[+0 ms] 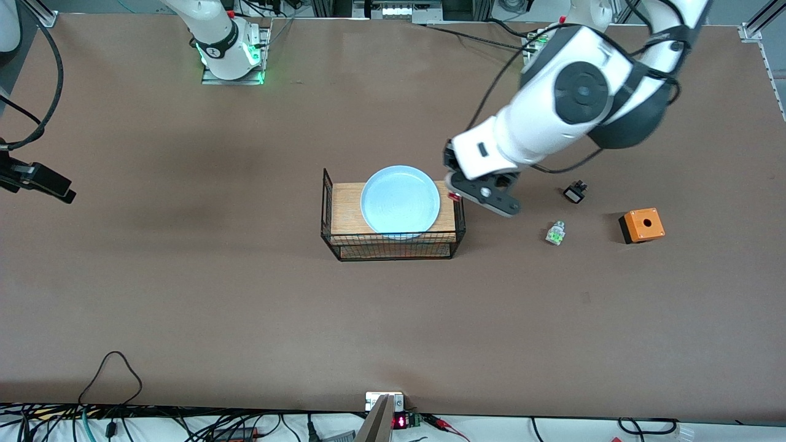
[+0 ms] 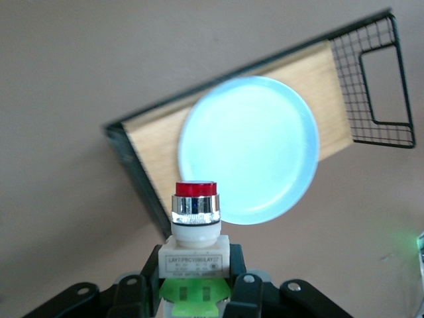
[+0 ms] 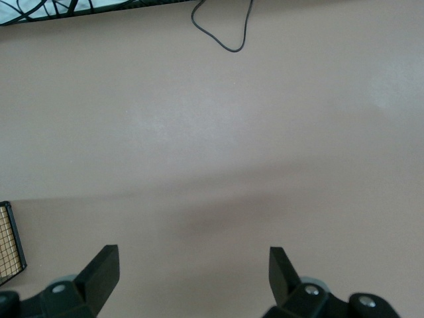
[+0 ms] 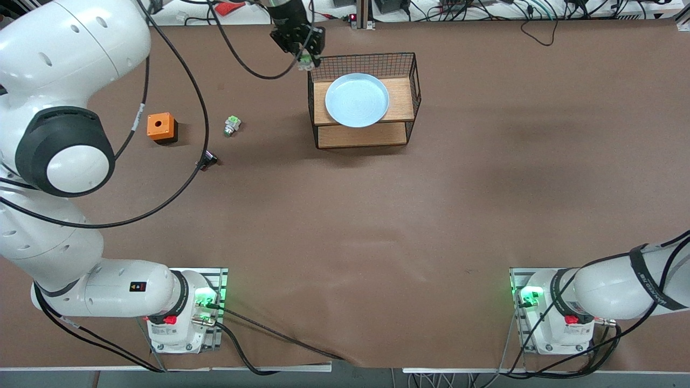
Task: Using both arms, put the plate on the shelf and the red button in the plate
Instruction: 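Lift the red button with the left gripper toward the plate, then lower the red button onto the plate and open the left gripper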
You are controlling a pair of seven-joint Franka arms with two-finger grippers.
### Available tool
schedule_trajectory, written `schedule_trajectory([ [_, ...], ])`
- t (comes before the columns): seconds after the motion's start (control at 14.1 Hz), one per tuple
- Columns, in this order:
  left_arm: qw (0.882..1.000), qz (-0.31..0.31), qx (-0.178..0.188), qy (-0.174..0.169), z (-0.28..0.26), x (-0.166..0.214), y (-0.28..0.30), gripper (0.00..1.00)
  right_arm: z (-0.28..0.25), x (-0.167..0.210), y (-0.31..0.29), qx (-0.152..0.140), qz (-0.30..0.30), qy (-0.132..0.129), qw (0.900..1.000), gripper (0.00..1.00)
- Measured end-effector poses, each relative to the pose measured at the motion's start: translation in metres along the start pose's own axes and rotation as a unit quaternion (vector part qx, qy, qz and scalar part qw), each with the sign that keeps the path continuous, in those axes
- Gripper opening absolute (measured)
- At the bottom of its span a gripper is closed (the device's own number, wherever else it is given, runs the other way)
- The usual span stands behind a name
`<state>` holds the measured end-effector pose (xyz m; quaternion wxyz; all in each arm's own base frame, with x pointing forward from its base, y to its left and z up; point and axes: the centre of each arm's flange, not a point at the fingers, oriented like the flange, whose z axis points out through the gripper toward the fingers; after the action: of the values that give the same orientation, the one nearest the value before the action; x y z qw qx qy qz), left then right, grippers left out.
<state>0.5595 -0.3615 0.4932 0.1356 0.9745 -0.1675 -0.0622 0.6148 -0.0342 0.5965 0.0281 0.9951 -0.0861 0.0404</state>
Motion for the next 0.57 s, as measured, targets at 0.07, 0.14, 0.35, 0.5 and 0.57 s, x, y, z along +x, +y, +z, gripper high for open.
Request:
schedule_trajectory([
  [0.07,1.000,-0.003,-0.004,0.001,0.010,0.000,0.016,0.41,0.000,0.000,-0.003,0.001,-0.003,0.000,1.000,1.00],
  [0.14,1.000,-0.010,-0.008,0.004,0.019,0.001,0.027,0.41,0.000,-0.001,-0.006,0.001,-0.006,0.000,1.000,1.00],
  [0.35,0.999,-0.032,-0.007,0.009,0.048,0.006,0.051,0.41,0.000,-0.002,-0.018,0.004,-0.018,0.000,1.000,1.00],
  [0.5,0.999,-0.039,0.019,0.015,0.074,0.006,0.070,0.41,0.000,-0.003,-0.021,0.004,-0.020,0.000,1.000,1.00],
  [0.57,0.999,-0.040,0.030,0.021,0.085,0.007,0.075,0.41,0.000,-0.003,-0.021,0.004,-0.020,0.000,1.000,1.00],
])
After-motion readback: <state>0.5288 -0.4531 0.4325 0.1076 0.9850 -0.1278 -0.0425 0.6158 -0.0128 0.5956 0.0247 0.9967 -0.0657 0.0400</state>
